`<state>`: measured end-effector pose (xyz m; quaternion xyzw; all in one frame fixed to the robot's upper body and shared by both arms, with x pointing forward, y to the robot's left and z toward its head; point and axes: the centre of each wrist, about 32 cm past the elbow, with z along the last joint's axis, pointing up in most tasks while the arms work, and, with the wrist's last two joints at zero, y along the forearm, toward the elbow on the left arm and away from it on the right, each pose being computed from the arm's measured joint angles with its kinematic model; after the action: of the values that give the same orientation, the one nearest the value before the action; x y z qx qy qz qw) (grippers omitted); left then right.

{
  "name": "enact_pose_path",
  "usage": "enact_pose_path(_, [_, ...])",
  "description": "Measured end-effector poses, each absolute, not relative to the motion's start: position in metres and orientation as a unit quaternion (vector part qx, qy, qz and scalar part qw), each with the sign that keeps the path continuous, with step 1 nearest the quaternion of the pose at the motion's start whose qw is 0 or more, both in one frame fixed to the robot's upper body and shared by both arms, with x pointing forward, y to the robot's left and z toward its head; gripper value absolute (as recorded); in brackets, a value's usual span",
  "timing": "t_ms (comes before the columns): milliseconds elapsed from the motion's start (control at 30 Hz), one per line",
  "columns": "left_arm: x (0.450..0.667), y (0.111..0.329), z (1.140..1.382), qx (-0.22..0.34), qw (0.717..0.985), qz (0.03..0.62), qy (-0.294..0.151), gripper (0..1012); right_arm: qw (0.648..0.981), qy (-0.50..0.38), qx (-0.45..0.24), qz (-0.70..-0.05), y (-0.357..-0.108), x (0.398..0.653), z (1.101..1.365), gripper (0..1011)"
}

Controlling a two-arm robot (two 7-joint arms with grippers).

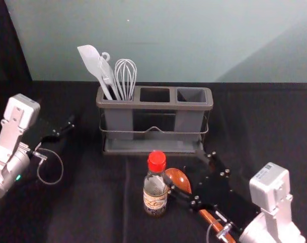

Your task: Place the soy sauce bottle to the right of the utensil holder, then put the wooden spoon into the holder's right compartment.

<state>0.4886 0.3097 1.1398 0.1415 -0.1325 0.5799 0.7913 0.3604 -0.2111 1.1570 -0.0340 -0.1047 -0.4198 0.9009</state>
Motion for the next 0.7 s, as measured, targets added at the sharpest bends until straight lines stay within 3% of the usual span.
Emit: enact_pose_path(700, [0.489, 0.310, 1.140, 0.141, 0.791, 0.580, -0.132, 1000, 0.921, -0.059, 0.019, -0.383, -0.178, 0.384, 1.154, 1002])
